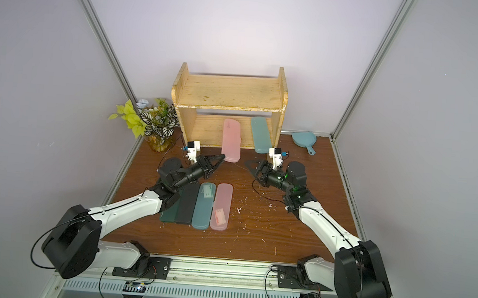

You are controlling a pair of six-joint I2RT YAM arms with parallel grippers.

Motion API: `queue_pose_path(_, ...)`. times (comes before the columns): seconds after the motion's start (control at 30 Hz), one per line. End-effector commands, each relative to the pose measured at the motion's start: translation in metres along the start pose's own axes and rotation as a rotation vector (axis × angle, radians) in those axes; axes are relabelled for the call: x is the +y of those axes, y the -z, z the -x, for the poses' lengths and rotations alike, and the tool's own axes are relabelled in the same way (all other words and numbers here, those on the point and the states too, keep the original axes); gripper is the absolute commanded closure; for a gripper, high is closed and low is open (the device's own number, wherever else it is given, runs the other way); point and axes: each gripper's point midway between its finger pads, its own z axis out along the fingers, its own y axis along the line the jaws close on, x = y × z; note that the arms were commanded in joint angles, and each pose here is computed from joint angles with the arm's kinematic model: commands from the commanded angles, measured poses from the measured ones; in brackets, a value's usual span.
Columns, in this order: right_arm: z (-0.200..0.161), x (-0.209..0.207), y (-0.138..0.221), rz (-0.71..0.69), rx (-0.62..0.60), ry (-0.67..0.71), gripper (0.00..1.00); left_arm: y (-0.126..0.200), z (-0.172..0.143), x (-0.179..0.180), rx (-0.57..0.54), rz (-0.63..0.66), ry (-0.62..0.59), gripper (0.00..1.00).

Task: Remove the pencil cases from the shelf
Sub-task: Pick up the pencil case from the shelf.

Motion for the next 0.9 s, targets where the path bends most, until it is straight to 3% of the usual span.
queue_pose_path(0.0,0.013,0.046,-0.003,0.130,-0.024,0.047,0.22,0.008,-0.005,-0.036,0.039,-0.121,-0.032,1.00)
queue_pose_path(0.57,0.023,0.069,-0.022,0.222,-0.026,0.023,0.34,0.020,-0.038,-0.063,0.174,-0.237,-0.023,1.00)
queue_pose_path(0.87,0.021,0.080,-0.023,0.289,-0.025,0.005,0.53,0.030,-0.050,-0.071,0.208,-0.277,-0.013,1.00)
